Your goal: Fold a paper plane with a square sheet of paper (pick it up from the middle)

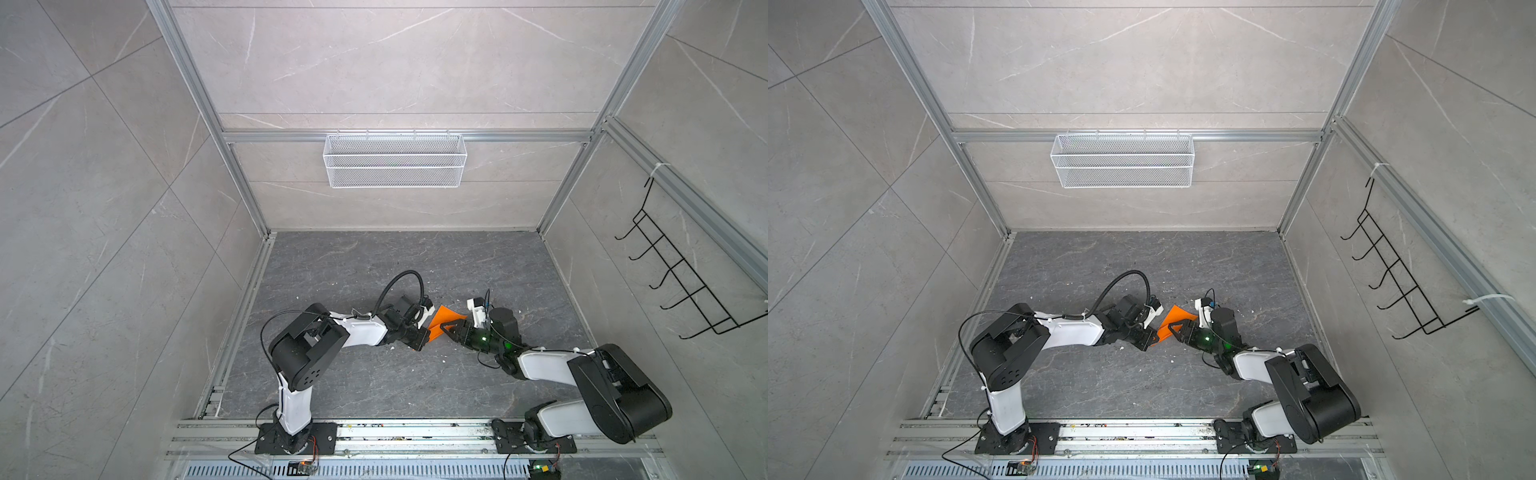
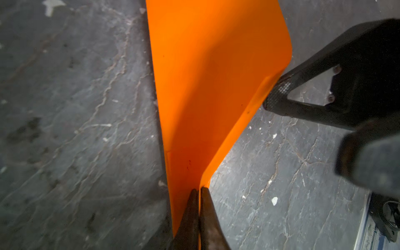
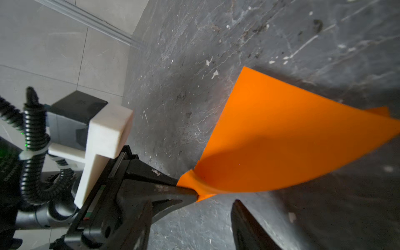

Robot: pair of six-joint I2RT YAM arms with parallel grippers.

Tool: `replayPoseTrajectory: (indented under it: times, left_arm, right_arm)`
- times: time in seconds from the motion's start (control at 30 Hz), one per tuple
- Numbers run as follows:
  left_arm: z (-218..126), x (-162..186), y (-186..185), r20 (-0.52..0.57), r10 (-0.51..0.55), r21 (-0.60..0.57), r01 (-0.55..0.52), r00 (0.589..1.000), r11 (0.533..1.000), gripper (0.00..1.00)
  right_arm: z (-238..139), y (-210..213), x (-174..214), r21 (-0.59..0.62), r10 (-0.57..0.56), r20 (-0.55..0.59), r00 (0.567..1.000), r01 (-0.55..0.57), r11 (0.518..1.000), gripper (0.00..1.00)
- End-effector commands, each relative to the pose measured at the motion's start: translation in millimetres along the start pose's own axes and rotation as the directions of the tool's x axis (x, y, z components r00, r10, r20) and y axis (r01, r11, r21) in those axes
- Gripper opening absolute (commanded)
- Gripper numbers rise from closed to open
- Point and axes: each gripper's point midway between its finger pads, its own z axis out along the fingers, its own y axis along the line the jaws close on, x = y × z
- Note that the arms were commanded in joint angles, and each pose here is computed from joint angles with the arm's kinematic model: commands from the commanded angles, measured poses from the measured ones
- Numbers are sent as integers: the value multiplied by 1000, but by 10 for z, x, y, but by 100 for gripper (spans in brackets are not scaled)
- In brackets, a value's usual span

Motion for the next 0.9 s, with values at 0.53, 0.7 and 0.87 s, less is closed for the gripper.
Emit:
replayPoseTrajectory:
  times: [0.53,0.7,0.87]
  left_arm:
    - [-84,271,215,-35,-182,-76,179,983,981,7]
    - [-82,248,142,-38,-174,-29,173,984,985,11]
    - [-59,265,131,-48,-163,-16,163,985,987,12]
  right_arm:
    - [494,265,16,-120,-50,-51,997,44,992,39]
    - [508,253,-31,-133,-50,-54,997,43,990,38]
    - [498,205,-68,-129,-40,-49,998,33,991,38]
